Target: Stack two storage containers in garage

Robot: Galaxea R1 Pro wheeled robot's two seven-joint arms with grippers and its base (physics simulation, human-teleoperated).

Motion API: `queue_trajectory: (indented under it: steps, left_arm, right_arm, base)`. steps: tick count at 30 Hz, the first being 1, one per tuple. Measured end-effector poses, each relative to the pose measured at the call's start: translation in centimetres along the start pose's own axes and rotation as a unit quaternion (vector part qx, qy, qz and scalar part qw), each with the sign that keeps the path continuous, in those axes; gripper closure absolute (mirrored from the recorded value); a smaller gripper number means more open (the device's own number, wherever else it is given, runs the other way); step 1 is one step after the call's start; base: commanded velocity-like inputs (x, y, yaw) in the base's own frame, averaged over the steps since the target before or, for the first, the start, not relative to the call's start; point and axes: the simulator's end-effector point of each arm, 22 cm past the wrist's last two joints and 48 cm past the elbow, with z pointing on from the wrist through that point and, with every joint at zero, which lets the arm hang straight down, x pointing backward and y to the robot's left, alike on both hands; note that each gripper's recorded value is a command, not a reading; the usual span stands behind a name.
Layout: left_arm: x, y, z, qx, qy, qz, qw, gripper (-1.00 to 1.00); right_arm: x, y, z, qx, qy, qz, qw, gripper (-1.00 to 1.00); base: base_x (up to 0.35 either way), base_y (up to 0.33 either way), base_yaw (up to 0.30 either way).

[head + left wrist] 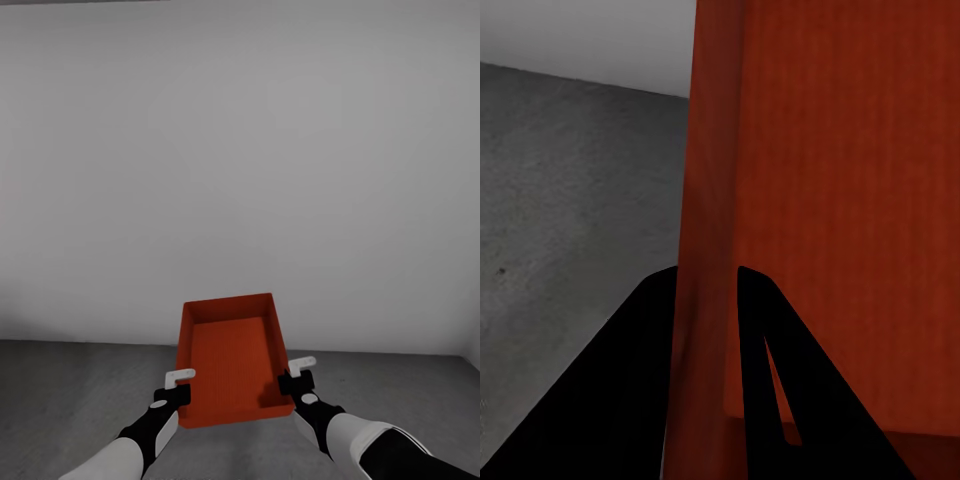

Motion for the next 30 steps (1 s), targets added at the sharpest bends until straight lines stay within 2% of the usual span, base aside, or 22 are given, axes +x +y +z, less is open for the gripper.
queue_trajectory:
  steps: [9,12,16,30]
  left_arm:
    - [0.7,0.2,0.3,-0.002,0.007,-0.005,1.0,1.0]
    - [0.9,-0.3,0.3,0.001,0.007,0.013,0.9999,1.0]
    - [1.1,-0.3,0.5,0.001,0.009,0.014,0.9999,1.0]
    - [2.3,-0.2,0.9,0.0,0.02,0.015,0.9997,1.0]
  right_arm:
    - [0.3,0.2,0.4,-0.003,0.006,-0.005,1.0,1.0]
    - [2.1,-0.1,-0.1,0.004,0.008,0.015,0.9998,1.0]
    - [2.4,0.0,0.0,0.004,0.01,0.016,0.9998,1.0]
    - [3.6,0.1,0.4,0.001,0.021,0.015,0.9997,1.0]
  base:
    - [0.0,0.0,0.139]
    - [0.0,0.0,0.143]
    - [0.0,0.0,0.114]
    - [0.0,0.0,-0.023]
